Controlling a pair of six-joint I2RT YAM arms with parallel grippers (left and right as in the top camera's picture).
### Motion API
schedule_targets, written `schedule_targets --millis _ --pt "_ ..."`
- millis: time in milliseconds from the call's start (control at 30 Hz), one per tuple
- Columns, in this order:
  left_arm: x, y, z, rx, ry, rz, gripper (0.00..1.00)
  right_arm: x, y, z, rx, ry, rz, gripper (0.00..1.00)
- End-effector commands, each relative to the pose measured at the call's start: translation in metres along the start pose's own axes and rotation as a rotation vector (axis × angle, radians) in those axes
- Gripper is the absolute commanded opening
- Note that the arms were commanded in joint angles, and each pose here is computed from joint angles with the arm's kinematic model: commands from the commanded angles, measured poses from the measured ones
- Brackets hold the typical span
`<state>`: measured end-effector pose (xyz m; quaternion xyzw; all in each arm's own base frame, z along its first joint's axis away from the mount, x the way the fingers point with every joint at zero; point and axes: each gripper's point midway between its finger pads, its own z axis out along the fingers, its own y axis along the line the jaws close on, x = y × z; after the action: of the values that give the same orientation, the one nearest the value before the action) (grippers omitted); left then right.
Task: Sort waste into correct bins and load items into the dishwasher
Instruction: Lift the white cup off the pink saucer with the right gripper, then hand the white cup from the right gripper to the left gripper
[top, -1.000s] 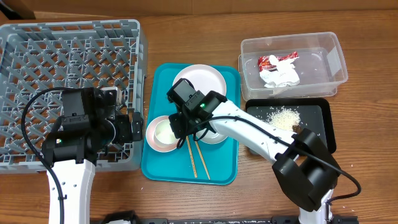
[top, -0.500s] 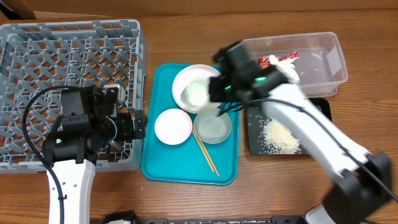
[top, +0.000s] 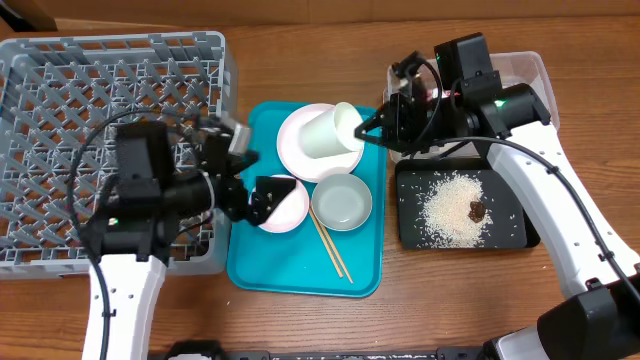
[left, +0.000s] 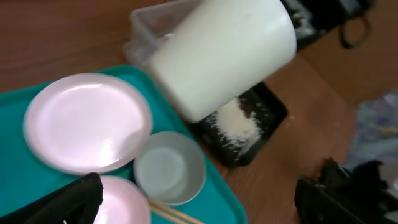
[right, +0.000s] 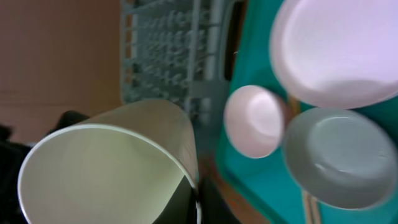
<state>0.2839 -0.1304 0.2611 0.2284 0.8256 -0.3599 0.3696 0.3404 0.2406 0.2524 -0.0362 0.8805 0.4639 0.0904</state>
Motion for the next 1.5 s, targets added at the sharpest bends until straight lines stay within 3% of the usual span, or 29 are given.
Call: schedule_targets --millis 0,133,433,700,1133,1467 --pt "-0.012 -0.039 0.011 0.201 -0.026 0.14 1.0 0.02 0.055 -0.014 -0.309 0.132 -0.037 0.04" --pt "-0.018 -0.043 0.021 0.223 -0.04 0.196 0.96 0.03 0.071 -0.022 -0.413 0.189 -0.039 0.04" --pt "-0.038 -0.046 0.02 0.23 -0.117 0.29 0.94 0.031 0.073 -0.023 -0.424 0.195 -0.039 0.04" --pt "-0.05 -0.06 0.014 0.306 -0.173 0.359 0.81 0.031 0.072 -0.022 -0.42 0.194 -0.038 0.05" --pt "-0.063 -0.07 0.008 0.348 -0.235 0.443 0.84 0.032 0.069 -0.021 -0.408 0.2 -0.017 0.06" --pt "-0.058 -0.07 0.01 0.357 -0.211 0.403 0.83 0.033 0.075 -0.023 -0.442 0.211 -0.029 0.05"
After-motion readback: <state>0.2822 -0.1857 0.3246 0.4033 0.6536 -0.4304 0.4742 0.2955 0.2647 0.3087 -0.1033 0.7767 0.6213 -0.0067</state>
